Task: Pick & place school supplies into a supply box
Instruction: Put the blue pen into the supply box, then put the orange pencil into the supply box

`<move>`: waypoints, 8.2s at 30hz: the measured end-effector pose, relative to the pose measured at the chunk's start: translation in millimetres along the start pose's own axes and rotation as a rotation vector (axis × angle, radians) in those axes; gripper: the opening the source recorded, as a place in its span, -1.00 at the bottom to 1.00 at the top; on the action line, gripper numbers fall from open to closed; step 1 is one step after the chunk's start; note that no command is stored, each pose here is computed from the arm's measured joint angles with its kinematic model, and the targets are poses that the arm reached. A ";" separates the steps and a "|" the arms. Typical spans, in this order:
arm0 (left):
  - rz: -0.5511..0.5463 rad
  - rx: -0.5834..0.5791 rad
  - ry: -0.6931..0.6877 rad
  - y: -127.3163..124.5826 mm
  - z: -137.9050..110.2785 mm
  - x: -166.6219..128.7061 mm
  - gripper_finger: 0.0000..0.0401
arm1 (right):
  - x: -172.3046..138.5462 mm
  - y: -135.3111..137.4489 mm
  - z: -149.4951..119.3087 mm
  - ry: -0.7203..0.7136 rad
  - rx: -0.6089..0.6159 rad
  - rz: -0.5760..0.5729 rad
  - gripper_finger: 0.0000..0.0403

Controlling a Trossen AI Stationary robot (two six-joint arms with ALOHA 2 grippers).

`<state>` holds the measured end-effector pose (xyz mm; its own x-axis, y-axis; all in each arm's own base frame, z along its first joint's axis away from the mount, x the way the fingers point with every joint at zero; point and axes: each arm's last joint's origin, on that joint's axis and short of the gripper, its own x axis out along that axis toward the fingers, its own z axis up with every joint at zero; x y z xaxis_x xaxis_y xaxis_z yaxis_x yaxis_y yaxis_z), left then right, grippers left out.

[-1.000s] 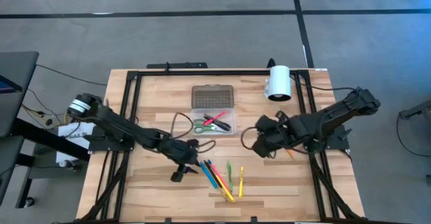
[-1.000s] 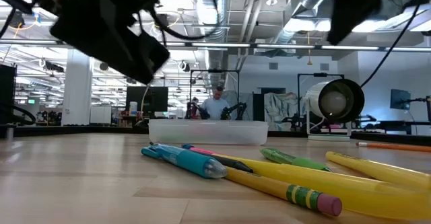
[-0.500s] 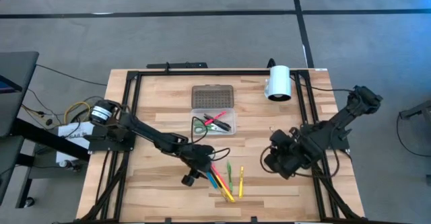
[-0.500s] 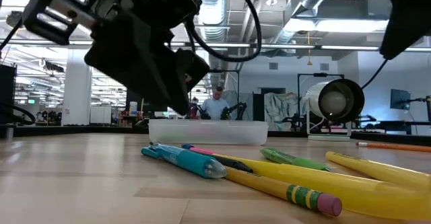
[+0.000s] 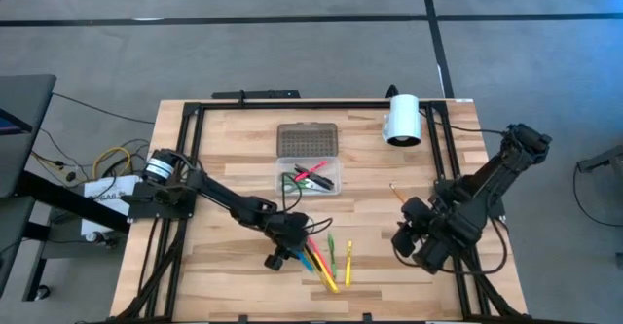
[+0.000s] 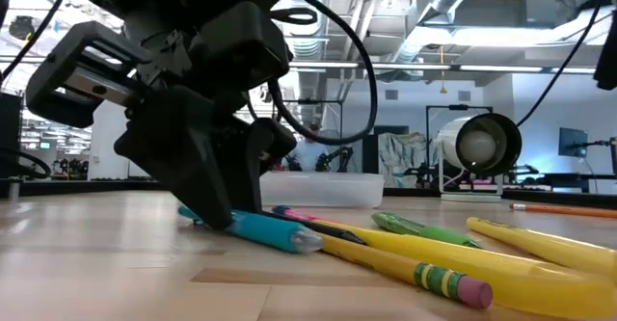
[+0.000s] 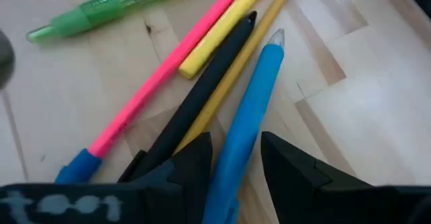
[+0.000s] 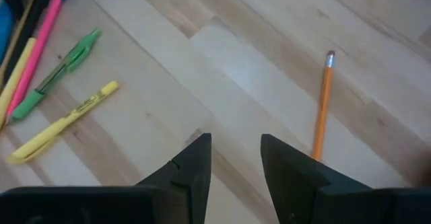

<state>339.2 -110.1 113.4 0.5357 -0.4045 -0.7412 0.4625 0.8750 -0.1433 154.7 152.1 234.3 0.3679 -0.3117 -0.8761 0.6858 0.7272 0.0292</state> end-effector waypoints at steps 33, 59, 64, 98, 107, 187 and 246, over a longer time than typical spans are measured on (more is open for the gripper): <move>0.171 -0.312 0.222 -27.4 -20.0 0.0 -0.65 | -2.3 -3.2 -2.9 -0.024 0.005 -0.021 -0.40; 0.351 -0.345 0.290 -35.5 -14.1 -63.5 -0.80 | 1.5 -6.5 6.2 -0.083 0.020 -0.065 -0.40; 0.411 -0.332 0.214 -36.0 -5.0 -79.8 -0.76 | 3.0 -6.6 9.4 -0.093 0.007 -0.073 -0.40; 0.614 -0.467 0.017 113.4 -12.4 -107.3 -0.77 | 13.6 -5.2 29.7 -0.132 0.074 -0.089 -0.40; 0.580 -0.403 -0.018 114.7 -8.0 -105.6 -0.55 | 15.8 -4.9 33.4 -0.130 0.090 -0.091 -0.40; 0.521 -0.176 0.158 -10.4 119.9 -207.1 -0.22 | 130.0 -73.1 19.7 0.540 0.171 -0.092 -0.40; 0.605 -0.707 -0.476 -63.4 -91.8 -198.1 -0.22 | 131.7 -47.0 33.5 0.490 0.192 0.188 -0.95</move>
<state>139.0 -61.0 209.1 0.8339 0.2245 -0.5042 -0.4127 0.8602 -0.2995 192.0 56.4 133.7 0.1913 0.1666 -0.9673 0.7552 0.6045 0.2535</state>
